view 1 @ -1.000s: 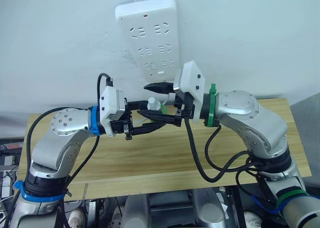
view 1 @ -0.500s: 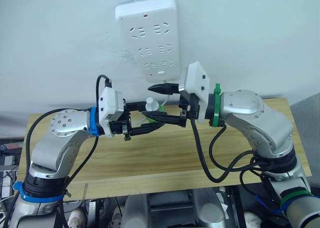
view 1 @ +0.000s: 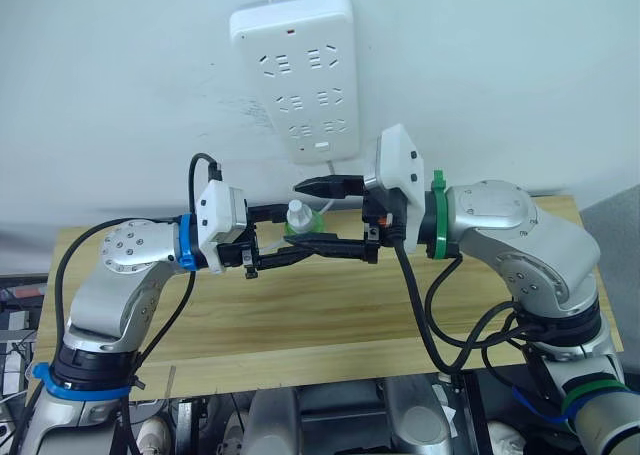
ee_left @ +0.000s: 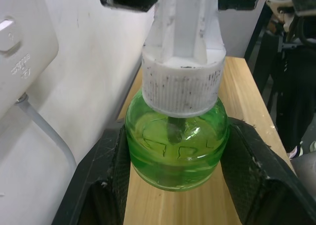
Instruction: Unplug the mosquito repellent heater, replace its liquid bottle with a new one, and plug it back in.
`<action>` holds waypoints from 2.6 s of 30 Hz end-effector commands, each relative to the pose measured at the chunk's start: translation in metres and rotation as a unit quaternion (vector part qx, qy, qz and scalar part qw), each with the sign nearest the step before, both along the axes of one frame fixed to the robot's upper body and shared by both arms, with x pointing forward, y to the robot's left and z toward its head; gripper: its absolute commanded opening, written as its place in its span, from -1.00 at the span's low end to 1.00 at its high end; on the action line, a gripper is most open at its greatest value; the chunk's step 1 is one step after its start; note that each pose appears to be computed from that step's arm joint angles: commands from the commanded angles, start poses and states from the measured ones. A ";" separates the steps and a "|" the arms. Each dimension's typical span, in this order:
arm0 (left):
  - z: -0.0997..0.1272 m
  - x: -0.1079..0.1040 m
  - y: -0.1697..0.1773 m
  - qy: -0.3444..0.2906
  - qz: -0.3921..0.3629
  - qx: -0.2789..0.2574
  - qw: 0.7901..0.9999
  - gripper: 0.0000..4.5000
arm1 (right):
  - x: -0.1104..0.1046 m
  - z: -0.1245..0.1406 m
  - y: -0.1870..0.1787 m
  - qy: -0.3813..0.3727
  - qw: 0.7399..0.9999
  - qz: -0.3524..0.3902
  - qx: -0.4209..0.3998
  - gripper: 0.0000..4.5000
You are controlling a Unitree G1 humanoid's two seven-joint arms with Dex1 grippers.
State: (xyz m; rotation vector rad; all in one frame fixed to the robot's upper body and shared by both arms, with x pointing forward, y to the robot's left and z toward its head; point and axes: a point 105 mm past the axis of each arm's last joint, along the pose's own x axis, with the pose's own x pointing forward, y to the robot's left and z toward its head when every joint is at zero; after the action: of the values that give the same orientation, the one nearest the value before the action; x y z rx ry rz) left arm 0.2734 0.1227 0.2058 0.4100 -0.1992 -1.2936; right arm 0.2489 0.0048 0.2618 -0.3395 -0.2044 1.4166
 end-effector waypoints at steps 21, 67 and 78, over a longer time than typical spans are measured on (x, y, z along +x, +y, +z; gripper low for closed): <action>0.004 -0.004 -0.002 -0.024 -0.015 0.009 1.000 -0.02 | -0.007 0.006 0.001 -0.025 1.000 0.013 -0.002 -0.90; -0.043 0.002 0.018 -0.011 0.007 0.022 1.000 -0.02 | 0.036 -0.002 -0.055 -0.044 0.991 -0.125 -0.020 -0.90; -0.032 -0.002 0.007 -0.011 -0.014 0.017 1.000 -0.02 | 0.079 -0.049 -0.097 -0.022 0.963 -0.267 -0.014 -0.90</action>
State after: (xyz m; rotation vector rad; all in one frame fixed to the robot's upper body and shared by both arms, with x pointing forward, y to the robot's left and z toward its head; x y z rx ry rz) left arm 0.2781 0.1359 0.1668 0.4490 -0.1682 -1.2932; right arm 0.3282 -0.0881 0.2039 -0.4068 -0.0625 0.9120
